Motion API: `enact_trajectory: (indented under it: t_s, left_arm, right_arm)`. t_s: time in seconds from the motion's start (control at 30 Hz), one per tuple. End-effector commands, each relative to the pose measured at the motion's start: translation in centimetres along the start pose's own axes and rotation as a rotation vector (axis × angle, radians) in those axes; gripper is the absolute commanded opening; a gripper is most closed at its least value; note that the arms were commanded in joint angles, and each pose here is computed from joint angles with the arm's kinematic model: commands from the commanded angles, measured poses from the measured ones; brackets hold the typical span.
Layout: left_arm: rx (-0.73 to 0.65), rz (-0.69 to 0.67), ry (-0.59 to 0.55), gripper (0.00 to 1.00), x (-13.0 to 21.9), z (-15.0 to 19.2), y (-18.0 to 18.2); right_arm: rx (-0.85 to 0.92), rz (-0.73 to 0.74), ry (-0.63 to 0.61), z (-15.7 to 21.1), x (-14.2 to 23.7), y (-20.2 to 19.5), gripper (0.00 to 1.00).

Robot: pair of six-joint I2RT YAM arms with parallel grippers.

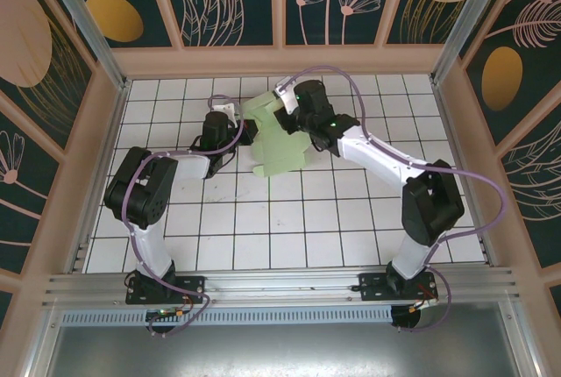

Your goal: Fold the paper box

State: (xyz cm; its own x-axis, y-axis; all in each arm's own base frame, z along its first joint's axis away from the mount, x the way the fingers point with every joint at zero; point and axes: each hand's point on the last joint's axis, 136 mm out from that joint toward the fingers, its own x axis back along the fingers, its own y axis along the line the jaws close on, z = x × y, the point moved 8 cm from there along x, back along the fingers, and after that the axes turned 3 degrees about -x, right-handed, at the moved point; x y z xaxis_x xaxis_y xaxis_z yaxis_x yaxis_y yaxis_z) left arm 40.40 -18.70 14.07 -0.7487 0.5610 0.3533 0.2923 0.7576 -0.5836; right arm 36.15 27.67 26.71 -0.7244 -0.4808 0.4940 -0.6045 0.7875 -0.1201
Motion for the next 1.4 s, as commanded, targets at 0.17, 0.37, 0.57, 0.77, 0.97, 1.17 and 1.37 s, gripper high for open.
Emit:
enact_trajectory:
  t_s: [0.17,0.37,0.57,0.77,0.97,1.17,1.37]
  left_arm:
    - [-0.055,0.177,-0.01,0.0,-0.2,-1.1,-3.1]
    - [-0.057,0.177,-0.005,0.0,-0.2,-1.0,-3.0]
    - [-0.057,0.176,-0.002,0.0,-0.2,-1.0,-2.9]
    - [-0.052,0.201,-0.017,0.0,-0.4,-1.8,-3.6]
    - [-0.049,0.21,-0.016,0.0,-0.4,-1.9,-3.8]
    - [-0.045,0.218,-0.014,0.0,-0.3,-2.0,-3.9]
    - [-0.044,0.218,-0.01,0.0,-0.3,-1.9,-3.9]
  right_arm:
    - [0.209,0.176,0.013,0.4,-2.5,0.8,0.23]
    - [0.301,0.268,0.045,0.6,-3.8,1.0,0.19]
    - [0.362,0.36,0.053,0.9,-4.6,1.0,0.17]
    - [0.399,0.399,0.041,1.1,-4.7,1.0,0.27]
    - [0.402,0.429,0.042,1.1,-4.8,0.7,0.18]
    - [0.417,0.469,0.049,1.3,-5.2,0.8,0.0]
    - [0.41,0.462,0.057,1.2,-5.3,1.0,0.0]
